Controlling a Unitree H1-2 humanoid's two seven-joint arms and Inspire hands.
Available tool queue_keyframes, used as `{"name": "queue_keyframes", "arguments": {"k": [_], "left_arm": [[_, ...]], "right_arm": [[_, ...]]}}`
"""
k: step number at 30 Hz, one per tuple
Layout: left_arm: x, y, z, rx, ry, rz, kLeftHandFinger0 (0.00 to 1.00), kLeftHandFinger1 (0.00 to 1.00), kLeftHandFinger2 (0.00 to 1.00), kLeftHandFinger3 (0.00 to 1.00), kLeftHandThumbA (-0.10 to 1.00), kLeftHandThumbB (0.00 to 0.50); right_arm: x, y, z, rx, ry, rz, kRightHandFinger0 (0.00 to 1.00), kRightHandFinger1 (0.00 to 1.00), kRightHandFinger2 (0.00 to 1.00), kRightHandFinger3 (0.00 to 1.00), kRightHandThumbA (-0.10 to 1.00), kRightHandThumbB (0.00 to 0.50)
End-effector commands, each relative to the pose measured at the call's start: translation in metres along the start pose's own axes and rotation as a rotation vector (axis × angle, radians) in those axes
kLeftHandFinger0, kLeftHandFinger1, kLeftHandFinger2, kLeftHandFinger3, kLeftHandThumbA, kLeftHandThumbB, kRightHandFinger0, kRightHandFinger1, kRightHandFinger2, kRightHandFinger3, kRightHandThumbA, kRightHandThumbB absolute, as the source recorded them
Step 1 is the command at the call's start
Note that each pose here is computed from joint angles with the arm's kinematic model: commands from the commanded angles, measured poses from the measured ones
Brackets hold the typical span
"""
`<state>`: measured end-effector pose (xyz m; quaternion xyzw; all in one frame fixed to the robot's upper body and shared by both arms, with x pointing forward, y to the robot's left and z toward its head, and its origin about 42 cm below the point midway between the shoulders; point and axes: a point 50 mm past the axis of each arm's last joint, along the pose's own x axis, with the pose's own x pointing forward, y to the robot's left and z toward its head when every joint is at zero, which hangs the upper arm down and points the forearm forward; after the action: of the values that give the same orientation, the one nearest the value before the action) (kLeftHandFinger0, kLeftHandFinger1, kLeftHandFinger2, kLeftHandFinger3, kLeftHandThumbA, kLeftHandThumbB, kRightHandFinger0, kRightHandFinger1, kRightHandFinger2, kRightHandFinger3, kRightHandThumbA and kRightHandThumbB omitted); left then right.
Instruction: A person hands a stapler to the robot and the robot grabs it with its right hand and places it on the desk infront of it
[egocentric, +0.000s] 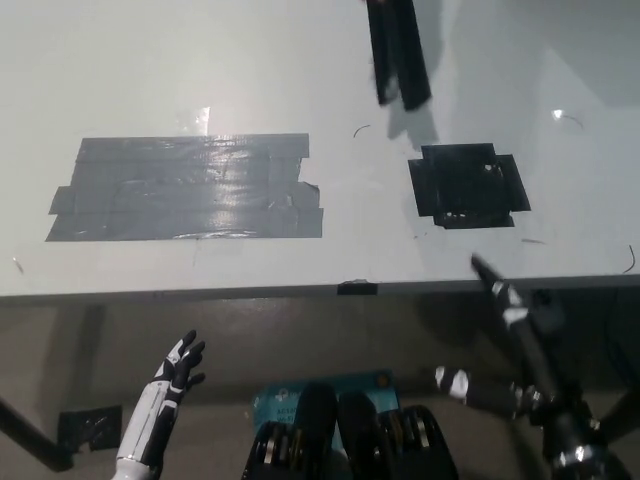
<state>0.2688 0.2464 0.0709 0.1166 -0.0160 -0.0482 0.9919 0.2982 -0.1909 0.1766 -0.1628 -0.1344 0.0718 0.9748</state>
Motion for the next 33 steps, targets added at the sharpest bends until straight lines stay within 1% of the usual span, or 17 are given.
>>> {"name": "queue_keyframes", "arguments": {"k": [1, 3, 5, 6, 7, 8, 9, 12, 14, 17, 19, 23, 26, 29, 33], "left_arm": [[0.002, 0.001, 0.008, 0.014, -0.056, -0.01, 0.95, 1.0, 1.0, 1.0, 1.0, 0.491], [0.007, 0.004, 0.011, 0.019, -0.067, -0.012, 0.96, 1.0, 1.0, 1.0, 1.0, 0.484], [0.008, 0.004, 0.011, 0.021, -0.071, -0.012, 0.96, 1.0, 1.0, 1.0, 1.0, 0.483], [0.008, 0.004, 0.011, 0.022, -0.072, -0.012, 0.96, 1.0, 1.0, 1.0, 1.0, 0.483], [0.008, 0.003, 0.011, 0.025, -0.072, -0.012, 0.96, 1.0, 1.0, 1.0, 1.0, 0.483], [0.008, 0.003, 0.012, 0.025, -0.07, -0.013, 0.96, 1.0, 1.0, 1.0, 1.0, 0.489], [0.009, 0.004, 0.013, 0.033, -0.073, -0.013, 0.95, 1.0, 1.0, 1.0, 1.0, 0.487], [0.009, 0.004, 0.013, 0.036, -0.076, -0.013, 0.95, 1.0, 1.0, 1.0, 1.0, 0.491], [0.01, 0.004, 0.014, 0.035, -0.075, -0.013, 0.94, 1.0, 1.0, 1.0, 1.0, 0.497], [0.01, 0.004, 0.015, 0.035, -0.074, -0.018, 0.93, 1.0, 1.0, 1.0, 1.0, 0.5], [0.01, 0.005, 0.014, 0.037, -0.078, -0.02, 0.93, 1.0, 1.0, 1.0, 1.0, 0.491], [0.011, 0.005, 0.015, 0.039, -0.078, -0.02, 0.93, 1.0, 1.0, 1.0, 1.0, 0.496], [0.011, 0.004, 0.015, 0.037, -0.079, -0.023, 0.93, 1.0, 1.0, 1.0, 1.0, 0.493], [0.011, 0.003, 0.017, 0.037, -0.078, -0.027, 0.93, 1.0, 1.0, 1.0, 1.0, 0.493], [0.013, 0.004, 0.019, 0.041, -0.081, -0.03, 0.92, 1.0, 1.0, 1.0, 1.0, 0.486]], "right_arm": [[0.035, -0.015, 0.029, 0.012, -0.085, -0.086, 1.0, 1.0, 1.0, 1.0, 0.92, 0.151], [0.056, -0.018, 0.035, 0.039, -0.106, -0.094, 1.0, 1.0, 1.0, 1.0, 0.89, 0.141], [0.075, -0.021, 0.034, 0.054, -0.109, -0.113, 1.0, 1.0, 1.0, 1.0, 0.89, 0.141], [0.085, -0.023, 0.031, 0.056, -0.093, -0.128, 1.0, 1.0, 1.0, 1.0, 0.91, 0.162], [0.092, -0.025, 0.028, 0.056, -0.075, -0.137, 1.0, 1.0, 1.0, 1.0, 0.92, 0.165], [0.097, -0.027, 0.027, 0.053, -0.061, -0.146, 1.0, 1.0, 1.0, 1.0, 0.94, 0.182], [0.107, -0.03, 0.024, 0.049, -0.052, -0.165, 1.0, 1.0, 1.0, 1.0, 0.96, 0.185], [0.124, -0.037, 0.02, 0.042, -0.035, -0.198, 1.0, 1.0, 1.0, 1.0, 0.98, 0.191], [0.141, -0.046, 0.019, 0.037, -0.006, -0.222, 1.0, 1.0, 1.0, 1.0, 1.0, 0.214], [0.158, -0.055, 0.019, 0.047, 0.014, -0.228, 1.0, 1.0, 1.0, 1.0, 1.0, 0.236], [0.168, -0.057, 0.021, 0.047, 0.028, -0.23, 1.0, 1.0, 1.0, 1.0, 1.0, 0.255], [0.185, -0.057, 0.03, 0.012, 0.019, -0.227, 1.0, 1.0, 1.0, 1.0, 1.0, 0.256], [0.195, -0.055, 0.041, 0.012, 0.01, -0.208, 1.0, 1.0, 1.0, 1.0, 1.0, 0.311], [0.202, -0.053, 0.051, 0.017, -0.013, -0.197, 1.0, 1.0, 1.0, 1.0, 1.0, 0.33], [0.211, -0.049, 0.07, -0.038, -0.047, -0.194, 1.0, 1.0, 1.0, 1.0, 1.0, 0.378]]}}
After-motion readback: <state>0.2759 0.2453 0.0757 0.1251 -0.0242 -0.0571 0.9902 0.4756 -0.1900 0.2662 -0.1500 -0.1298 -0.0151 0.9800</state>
